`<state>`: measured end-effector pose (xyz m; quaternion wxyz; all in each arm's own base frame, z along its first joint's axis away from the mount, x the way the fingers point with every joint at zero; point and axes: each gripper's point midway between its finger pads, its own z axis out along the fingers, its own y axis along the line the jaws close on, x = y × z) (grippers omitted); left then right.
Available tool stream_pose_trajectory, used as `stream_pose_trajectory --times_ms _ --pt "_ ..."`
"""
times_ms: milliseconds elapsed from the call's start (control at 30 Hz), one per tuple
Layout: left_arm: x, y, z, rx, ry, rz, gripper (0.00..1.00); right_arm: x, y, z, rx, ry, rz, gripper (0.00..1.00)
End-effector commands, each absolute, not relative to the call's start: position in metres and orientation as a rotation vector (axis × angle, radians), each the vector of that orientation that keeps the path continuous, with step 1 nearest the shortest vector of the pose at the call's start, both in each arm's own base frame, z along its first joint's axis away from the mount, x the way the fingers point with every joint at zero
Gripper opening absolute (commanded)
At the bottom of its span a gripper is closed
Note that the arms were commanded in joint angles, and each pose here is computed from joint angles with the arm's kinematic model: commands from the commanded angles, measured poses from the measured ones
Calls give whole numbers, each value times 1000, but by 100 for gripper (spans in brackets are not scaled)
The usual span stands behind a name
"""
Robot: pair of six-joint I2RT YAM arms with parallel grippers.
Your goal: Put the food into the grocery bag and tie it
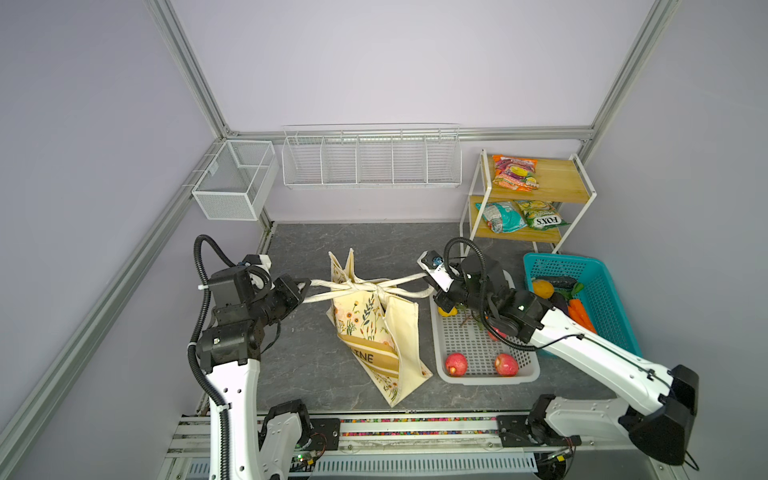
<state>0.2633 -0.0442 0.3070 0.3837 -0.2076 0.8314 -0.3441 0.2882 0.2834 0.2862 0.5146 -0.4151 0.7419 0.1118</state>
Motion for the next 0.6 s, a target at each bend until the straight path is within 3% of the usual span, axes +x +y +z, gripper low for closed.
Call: stream_pose_trajectory --times_ms 0,333,567 --pt "277 37 323 -712 1970 -446 0 336 127 295 -510 1973 -360 7" --pt "273 42 310 -741 2011 -417 0 333 103 288 -447 2010 -432 7" --pt "278 5 311 -621 2024 -672 0 322 164 291 -658 1911 -111 7"
